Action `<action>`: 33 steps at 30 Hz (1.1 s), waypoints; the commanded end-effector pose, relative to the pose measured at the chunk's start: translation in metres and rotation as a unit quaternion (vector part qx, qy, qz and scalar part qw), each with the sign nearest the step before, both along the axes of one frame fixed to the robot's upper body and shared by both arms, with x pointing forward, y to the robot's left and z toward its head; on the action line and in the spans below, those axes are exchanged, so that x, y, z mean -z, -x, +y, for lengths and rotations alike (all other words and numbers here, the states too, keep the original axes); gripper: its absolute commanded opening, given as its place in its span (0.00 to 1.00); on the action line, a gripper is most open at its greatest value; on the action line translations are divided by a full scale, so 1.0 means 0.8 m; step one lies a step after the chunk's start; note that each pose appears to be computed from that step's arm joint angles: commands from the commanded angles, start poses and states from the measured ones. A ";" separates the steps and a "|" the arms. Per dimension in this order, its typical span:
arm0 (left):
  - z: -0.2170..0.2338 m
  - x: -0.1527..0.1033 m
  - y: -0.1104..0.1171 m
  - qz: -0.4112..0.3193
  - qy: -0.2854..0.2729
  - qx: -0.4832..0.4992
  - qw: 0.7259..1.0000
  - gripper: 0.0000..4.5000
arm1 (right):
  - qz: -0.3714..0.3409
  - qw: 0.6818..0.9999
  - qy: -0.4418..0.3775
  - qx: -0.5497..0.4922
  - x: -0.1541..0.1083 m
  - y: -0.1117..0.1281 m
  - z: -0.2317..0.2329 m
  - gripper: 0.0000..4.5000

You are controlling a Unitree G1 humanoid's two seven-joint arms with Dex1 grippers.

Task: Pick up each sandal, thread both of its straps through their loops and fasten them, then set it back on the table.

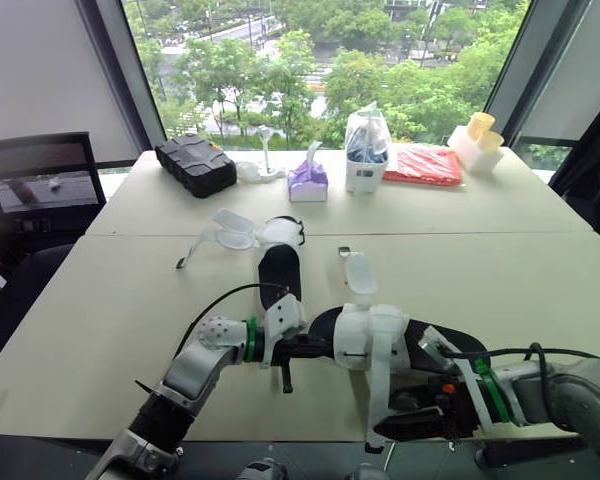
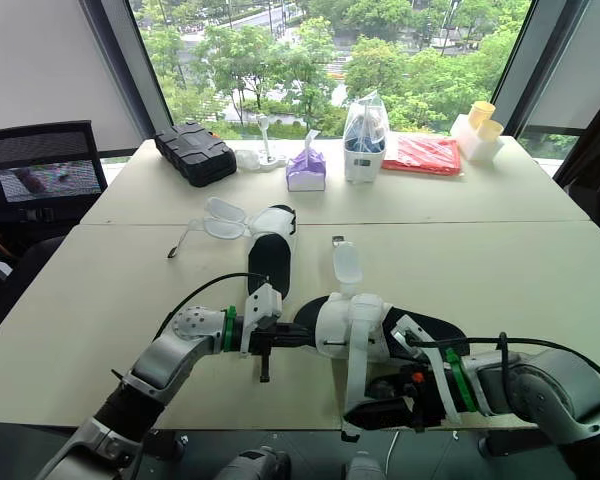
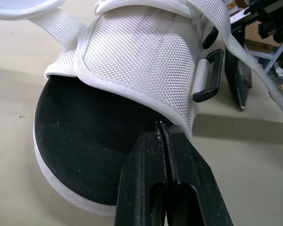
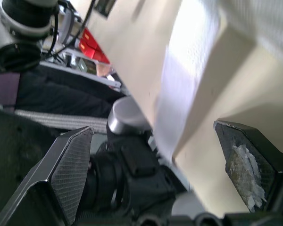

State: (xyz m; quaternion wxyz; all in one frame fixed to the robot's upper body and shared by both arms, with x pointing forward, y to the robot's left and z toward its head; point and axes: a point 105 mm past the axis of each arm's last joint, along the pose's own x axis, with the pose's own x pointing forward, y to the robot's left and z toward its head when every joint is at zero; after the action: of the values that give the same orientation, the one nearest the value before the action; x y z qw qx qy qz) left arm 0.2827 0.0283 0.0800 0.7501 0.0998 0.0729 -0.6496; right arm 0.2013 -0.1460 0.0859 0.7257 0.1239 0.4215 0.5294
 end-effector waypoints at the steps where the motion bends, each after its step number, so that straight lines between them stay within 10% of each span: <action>1: 0.004 0.006 0.007 0.010 -0.009 -0.001 1.000 0.00 | -0.008 1.000 -0.018 0.006 -0.006 -0.007 0.011 0.99; 9: 0.004 0.007 0.009 0.013 -0.010 -0.005 1.000 0.00 | -0.016 0.999 -0.030 0.028 -0.007 -0.019 0.024 0.94; 18: 0.002 0.007 0.008 0.013 -0.009 -0.009 1.000 0.00 | -0.003 1.000 -0.020 0.006 0.003 0.005 0.030 0.01; 33: -0.005 0.006 0.006 0.013 -0.003 -0.005 1.000 0.00 | -0.092 0.996 -0.005 0.004 -0.118 -0.074 -0.008 0.01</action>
State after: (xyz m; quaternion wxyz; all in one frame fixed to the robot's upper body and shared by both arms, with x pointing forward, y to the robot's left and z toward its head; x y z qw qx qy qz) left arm 0.2793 0.0269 0.0793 0.7552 0.0935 0.0775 -0.6442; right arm 0.2569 -0.1519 0.1761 0.7708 0.0745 0.3442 0.5309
